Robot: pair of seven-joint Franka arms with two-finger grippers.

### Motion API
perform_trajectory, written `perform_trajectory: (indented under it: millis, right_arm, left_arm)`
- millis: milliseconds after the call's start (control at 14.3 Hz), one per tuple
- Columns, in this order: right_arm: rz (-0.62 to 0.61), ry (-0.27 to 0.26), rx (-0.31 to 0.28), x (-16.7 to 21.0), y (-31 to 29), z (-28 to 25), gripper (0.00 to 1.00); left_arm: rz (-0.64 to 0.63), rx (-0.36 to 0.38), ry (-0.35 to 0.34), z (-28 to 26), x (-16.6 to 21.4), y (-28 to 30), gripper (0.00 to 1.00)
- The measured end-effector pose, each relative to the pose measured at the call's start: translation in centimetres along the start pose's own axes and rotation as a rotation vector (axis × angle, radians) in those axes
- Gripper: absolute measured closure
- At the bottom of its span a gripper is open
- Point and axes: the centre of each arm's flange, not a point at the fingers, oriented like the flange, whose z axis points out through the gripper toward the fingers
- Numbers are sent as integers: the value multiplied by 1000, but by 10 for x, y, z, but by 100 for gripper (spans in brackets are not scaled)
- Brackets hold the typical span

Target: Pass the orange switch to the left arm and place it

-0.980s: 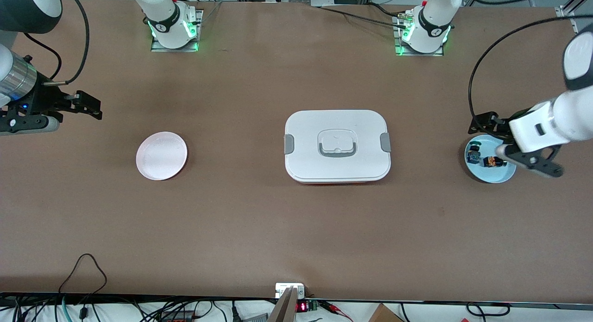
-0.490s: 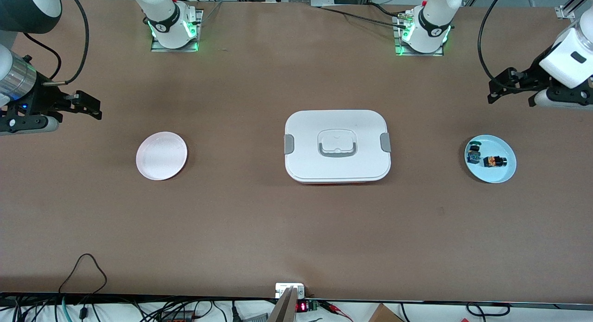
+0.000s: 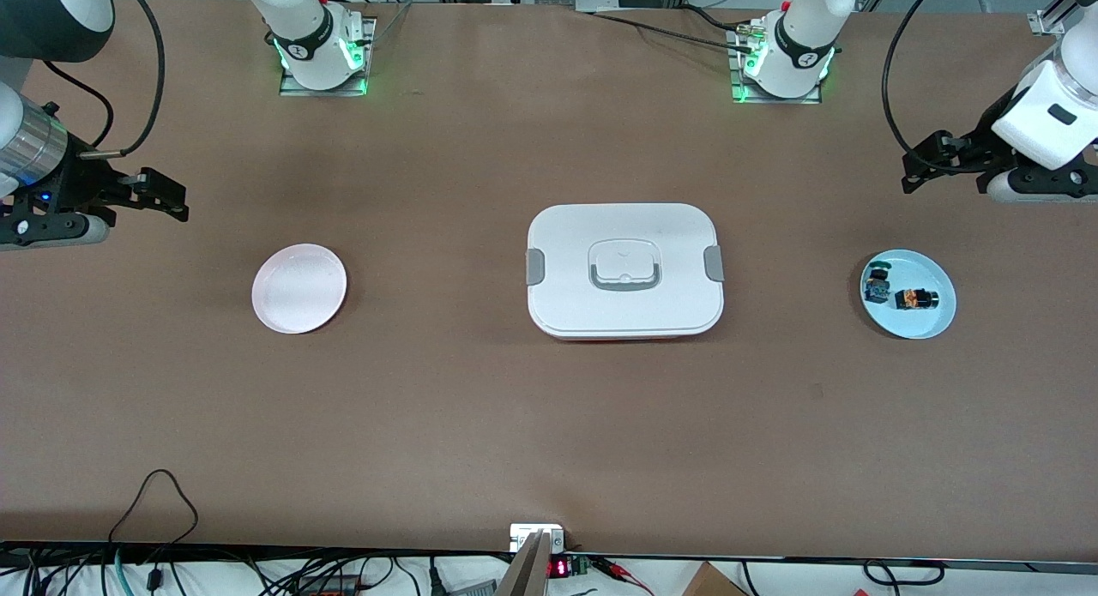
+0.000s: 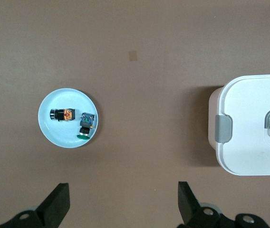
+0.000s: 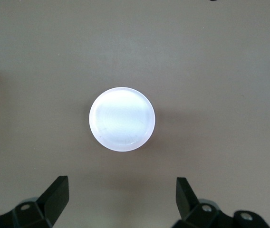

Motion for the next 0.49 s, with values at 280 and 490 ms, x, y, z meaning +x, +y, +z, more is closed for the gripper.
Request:
perform_trajectory:
  millis: [280,490]
  right_arm:
    - [1,0,0,0,0,0,0]
    - [1,0,0,0,1,0,0]
  left_arm:
    - [-7,0,-1,-4,1,1,0]
    - [-9,0,-4,-4,0,1,0]
